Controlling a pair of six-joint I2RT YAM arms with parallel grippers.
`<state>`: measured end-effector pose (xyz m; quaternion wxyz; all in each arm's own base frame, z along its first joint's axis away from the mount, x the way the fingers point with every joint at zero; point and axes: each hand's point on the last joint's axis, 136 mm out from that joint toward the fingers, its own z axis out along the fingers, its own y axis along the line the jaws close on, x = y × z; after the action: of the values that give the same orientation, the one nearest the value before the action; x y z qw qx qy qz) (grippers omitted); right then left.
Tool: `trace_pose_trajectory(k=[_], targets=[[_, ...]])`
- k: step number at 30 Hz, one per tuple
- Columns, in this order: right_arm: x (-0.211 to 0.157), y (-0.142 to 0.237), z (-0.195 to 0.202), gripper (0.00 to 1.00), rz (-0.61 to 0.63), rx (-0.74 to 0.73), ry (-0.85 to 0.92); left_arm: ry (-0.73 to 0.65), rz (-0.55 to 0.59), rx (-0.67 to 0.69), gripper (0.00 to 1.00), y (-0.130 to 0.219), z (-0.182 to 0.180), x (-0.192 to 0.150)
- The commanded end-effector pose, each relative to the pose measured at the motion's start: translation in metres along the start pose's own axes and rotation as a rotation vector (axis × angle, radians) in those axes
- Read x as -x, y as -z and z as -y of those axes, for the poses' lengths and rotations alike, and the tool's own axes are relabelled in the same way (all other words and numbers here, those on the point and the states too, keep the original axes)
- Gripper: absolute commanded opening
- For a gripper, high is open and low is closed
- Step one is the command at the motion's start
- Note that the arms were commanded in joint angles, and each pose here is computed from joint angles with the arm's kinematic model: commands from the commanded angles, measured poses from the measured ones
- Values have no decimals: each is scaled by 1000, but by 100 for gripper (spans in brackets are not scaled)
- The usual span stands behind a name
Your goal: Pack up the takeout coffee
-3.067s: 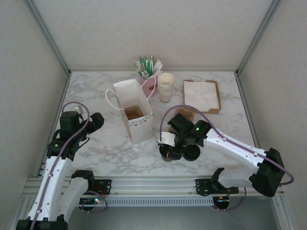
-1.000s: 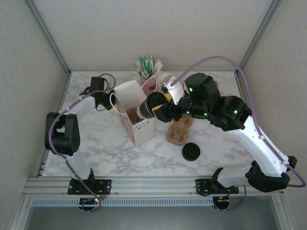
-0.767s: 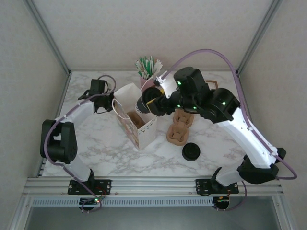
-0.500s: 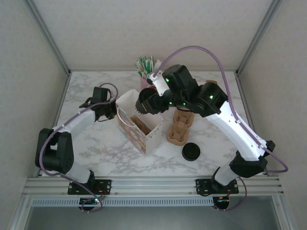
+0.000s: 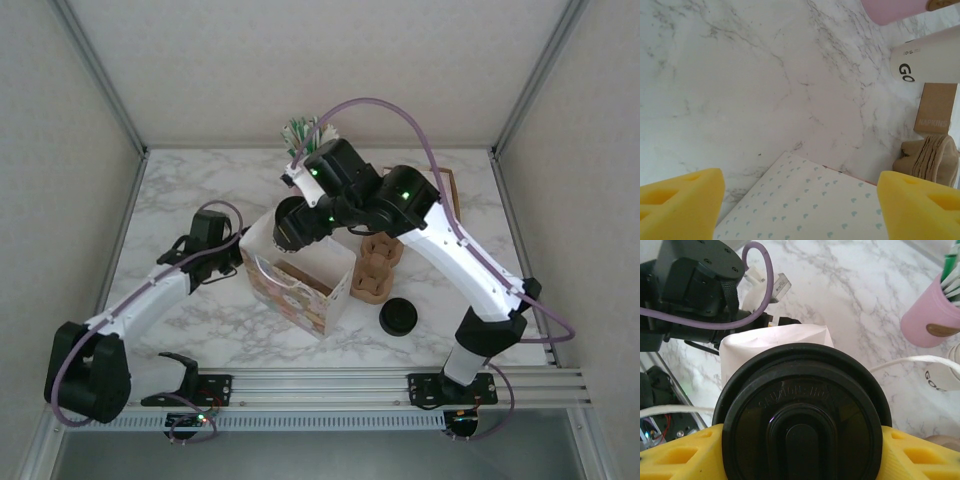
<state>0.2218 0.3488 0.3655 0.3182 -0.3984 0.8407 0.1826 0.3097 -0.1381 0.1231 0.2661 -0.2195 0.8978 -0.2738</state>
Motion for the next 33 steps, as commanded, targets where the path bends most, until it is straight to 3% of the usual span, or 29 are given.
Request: trace_pose_trajectory(k=[1,12,21,33], targets=[[-7,-2,-6,53,-41,-7,19,28,45,8,80,9,-3,-4],[-34,-30,-21,53,-152,45,148,-23,73,62,82,27,-16,-10],[-42,-47,-30,52,-182,92,182,-153,128,134,90,66,-17,5],[-52,-70,-29,50,-193,89,201,-240,187,178,89,112,-13,16]])
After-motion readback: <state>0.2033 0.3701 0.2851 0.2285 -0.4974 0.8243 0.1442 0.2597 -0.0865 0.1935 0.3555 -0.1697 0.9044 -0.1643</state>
